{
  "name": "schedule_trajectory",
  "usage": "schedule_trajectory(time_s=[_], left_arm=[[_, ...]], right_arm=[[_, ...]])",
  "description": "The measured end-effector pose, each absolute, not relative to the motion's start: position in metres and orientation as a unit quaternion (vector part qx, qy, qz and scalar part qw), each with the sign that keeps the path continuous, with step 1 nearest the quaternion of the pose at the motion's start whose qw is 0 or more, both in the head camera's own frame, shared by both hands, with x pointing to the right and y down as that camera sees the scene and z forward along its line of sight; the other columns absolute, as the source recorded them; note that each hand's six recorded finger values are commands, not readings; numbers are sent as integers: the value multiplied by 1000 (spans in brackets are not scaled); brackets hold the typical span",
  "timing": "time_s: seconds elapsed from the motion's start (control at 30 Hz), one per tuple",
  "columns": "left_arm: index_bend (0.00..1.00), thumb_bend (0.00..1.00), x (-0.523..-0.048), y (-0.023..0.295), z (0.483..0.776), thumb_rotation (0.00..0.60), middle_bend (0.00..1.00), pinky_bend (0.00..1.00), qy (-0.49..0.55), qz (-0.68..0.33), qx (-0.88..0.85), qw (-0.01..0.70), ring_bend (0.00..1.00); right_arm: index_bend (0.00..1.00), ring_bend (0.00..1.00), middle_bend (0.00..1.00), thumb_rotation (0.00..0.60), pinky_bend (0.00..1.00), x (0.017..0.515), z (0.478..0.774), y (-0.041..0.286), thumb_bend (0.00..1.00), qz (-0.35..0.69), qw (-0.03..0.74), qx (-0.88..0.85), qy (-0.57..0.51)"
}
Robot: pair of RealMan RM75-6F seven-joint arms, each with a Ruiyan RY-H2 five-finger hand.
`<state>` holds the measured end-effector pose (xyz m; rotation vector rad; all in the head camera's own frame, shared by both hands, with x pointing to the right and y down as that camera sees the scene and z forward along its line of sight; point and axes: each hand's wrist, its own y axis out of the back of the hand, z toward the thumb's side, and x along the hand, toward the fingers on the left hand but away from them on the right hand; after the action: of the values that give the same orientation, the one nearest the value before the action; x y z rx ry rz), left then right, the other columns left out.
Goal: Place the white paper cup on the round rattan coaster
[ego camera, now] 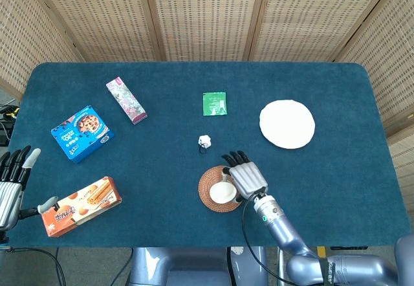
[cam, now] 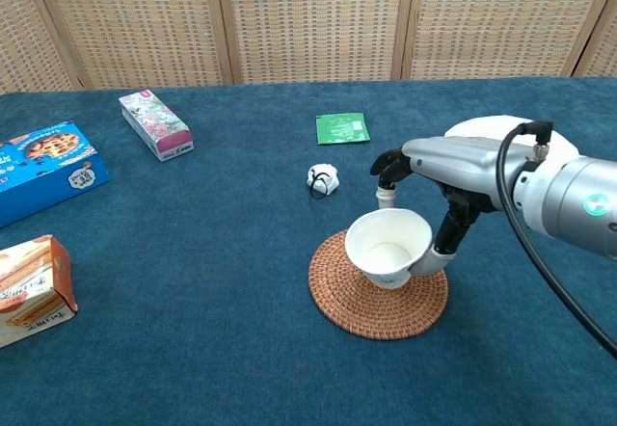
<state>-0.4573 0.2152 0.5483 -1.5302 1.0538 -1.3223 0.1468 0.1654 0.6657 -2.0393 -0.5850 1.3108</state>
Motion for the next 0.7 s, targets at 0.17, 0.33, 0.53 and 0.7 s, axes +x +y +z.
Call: schedule_trajectory(time_s=[0.17,0.33,0.53,0.7], left_arm=[[0,78,-456,216,549,0,0,0,418,-526,-610,419,0],[0,79,-455,216,549,0,0,0,417,-527,-611,419,0],[0,78,-456,216,549,0,0,0,417,-527,-611,419,0],[0,78,-455,217,550,0,0,0,415,-527,-612,419,0]], right_arm=[[220,0,0,600,13,148,666,166,33,499,318,-774,-223],[96,0,0,600,13,153,662,162,32,501,330,-765,-234],[76,0,0,600,13,178,655,157,33,515,350,-742,-248],[65,0,0,600,13,225,643,158,32,540,371,-706,-268]])
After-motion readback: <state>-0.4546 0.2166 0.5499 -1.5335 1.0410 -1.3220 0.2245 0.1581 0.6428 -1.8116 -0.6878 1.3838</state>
